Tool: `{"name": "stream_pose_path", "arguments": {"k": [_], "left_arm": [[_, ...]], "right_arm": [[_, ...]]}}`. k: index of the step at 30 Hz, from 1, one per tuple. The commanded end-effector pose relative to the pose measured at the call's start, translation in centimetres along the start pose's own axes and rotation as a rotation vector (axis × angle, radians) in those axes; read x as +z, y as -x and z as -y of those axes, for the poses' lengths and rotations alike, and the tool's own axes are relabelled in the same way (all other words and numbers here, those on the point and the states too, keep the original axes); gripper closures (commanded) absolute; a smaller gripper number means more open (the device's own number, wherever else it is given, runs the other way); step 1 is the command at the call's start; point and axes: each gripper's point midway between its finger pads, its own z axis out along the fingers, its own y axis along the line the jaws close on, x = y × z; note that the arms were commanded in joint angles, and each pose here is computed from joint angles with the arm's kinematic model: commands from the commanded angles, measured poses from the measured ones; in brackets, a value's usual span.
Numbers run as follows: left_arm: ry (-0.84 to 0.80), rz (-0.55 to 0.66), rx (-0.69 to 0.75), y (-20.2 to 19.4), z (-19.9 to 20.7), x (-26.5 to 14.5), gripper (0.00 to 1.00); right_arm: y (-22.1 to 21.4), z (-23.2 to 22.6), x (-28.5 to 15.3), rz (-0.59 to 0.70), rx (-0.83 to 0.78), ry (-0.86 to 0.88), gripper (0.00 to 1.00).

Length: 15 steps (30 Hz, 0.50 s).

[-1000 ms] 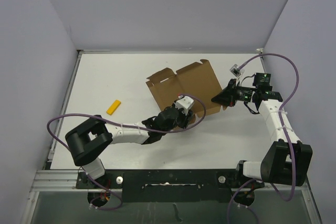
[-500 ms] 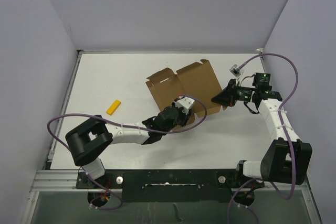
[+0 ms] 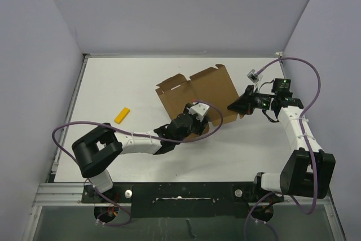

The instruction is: Fold the paper box

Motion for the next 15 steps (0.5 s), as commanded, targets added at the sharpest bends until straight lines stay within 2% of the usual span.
{"name": "stream_pose_path", "arguments": {"k": [1, 6, 10, 15], "left_arm": [[-0.033, 0.082, -0.12, 4.9, 0.6, -1.6, 0.44], [-0.106, 0.076, -0.322, 7.3, 0.5, -7.3, 0.3], [-0.136, 0.015, -0.491, 5.4, -1.1, -11.4, 0.24], [-0.058, -0.051, -0.71, 0.5, -6.1, -14.2, 0.23]], "right_arm": [[1.2, -0.6, -0.2, 0.015, -0.055, 0.014, 1.0], [1.3, -0.5, -0.6, 0.008, -0.094, -0.011, 1.0], [1.4, -0.7, -0.9, 0.0, -0.13, -0.02, 1.0], [1.6, -1.4, -1.2, 0.015, -0.162, -0.003, 1.0]]}}
